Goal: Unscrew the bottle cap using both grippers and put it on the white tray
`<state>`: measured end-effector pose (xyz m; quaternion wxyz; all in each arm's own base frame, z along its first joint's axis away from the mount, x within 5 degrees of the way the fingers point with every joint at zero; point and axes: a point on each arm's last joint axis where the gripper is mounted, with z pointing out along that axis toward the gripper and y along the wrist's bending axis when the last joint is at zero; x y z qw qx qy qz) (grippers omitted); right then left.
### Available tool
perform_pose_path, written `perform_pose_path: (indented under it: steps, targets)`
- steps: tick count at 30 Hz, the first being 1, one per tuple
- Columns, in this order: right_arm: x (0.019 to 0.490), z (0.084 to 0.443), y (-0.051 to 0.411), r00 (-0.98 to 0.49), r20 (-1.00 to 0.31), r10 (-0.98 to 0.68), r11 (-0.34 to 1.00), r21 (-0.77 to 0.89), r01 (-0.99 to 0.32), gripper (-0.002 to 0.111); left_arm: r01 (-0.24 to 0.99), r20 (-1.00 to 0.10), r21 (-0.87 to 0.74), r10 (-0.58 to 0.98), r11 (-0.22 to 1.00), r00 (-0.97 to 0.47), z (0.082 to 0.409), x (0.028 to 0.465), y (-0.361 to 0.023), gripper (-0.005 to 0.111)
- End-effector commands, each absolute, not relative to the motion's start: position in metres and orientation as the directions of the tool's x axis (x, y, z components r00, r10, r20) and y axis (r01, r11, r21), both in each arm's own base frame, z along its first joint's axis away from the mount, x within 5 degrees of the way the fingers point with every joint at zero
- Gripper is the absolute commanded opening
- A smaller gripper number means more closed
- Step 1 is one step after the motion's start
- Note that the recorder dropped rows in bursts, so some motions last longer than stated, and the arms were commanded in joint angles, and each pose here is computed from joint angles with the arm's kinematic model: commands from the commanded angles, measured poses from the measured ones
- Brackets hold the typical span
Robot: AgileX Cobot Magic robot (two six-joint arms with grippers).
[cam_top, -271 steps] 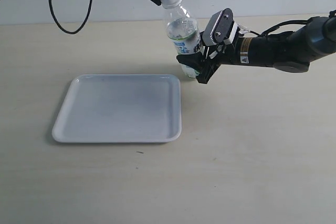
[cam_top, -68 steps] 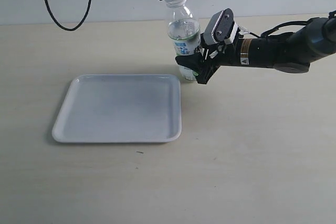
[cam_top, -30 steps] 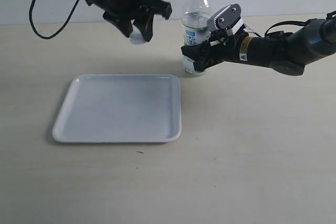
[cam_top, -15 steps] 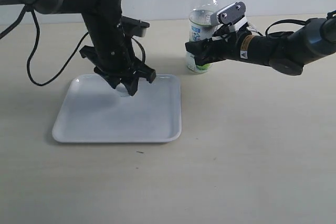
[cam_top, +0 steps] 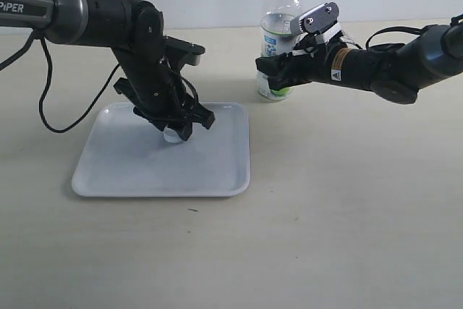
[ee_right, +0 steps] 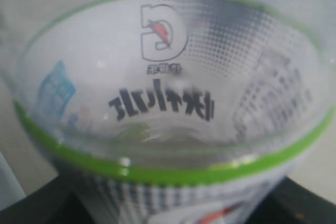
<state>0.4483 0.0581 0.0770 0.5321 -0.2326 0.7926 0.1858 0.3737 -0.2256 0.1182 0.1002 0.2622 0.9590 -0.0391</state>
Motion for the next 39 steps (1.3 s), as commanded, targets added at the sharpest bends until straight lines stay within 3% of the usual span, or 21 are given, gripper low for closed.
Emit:
perform_pose_path:
  steps: [1, 3, 10, 13, 16, 19, 22, 29, 32, 39]
  targets:
    - [0.447, 0.070, 0.055, -0.378, -0.905, -0.196, 0.839, 0.044, -0.542, 0.000, 0.494, -0.224, -0.033, 0.476, 0.869, -0.851, 0.122, 0.373, -0.226, 0.008]
    - [0.447, 0.070, 0.055, -0.378, -0.905, -0.196, 0.839, 0.044, -0.542, 0.000, 0.494, -0.222, -0.033, 0.476, 0.869, -0.851, 0.122, 0.373, -0.226, 0.017]
    - [0.447, 0.070, 0.055, -0.378, -0.905, -0.196, 0.839, 0.044, -0.542, 0.000, 0.494, -0.210, -0.033, 0.477, 0.869, -0.853, 0.122, 0.372, -0.226, 0.066]
    - [0.447, 0.070, 0.055, -0.376, -0.905, -0.197, 0.840, 0.042, -0.542, 0.000, 0.494, -0.206, -0.033, 0.478, 0.869, -0.854, 0.122, 0.371, -0.225, 0.079]
    - [0.447, 0.071, 0.055, -0.372, -0.910, -0.184, 0.842, 0.050, -0.537, 0.000, 0.516, -0.215, -0.028, 0.499, 0.856, -0.840, 0.126, 0.371, -0.225, 0.081]
    - [0.448, 0.072, 0.056, -0.362, -0.916, -0.172, 0.840, 0.056, -0.540, 0.009, 0.531, -0.241, -0.024, 0.511, 0.847, -0.825, 0.138, 0.371, -0.225, 0.081]
    - [0.448, 0.072, 0.056, -0.360, -0.918, -0.165, 0.841, 0.060, -0.538, 0.025, 0.536, -0.284, -0.022, 0.509, 0.844, -0.813, 0.157, 0.370, -0.225, 0.081]
    - [0.449, 0.074, 0.055, -0.356, -0.925, -0.134, 0.853, 0.075, -0.517, 0.076, 0.536, -0.336, -0.025, 0.498, 0.844, -0.799, 0.191, 0.364, -0.222, 0.081]
    - [0.451, 0.075, 0.054, -0.344, -0.931, -0.122, 0.863, 0.072, -0.500, 0.090, 0.556, -0.344, -0.039, 0.511, 0.831, -0.788, 0.198, 0.362, -0.222, 0.081]
    - [0.450, 0.082, 0.055, -0.326, -0.926, -0.189, 0.844, 0.016, -0.535, 0.098, 0.602, -0.425, -0.075, 0.520, 0.795, -0.741, 0.200, 0.351, -0.222, 0.081]
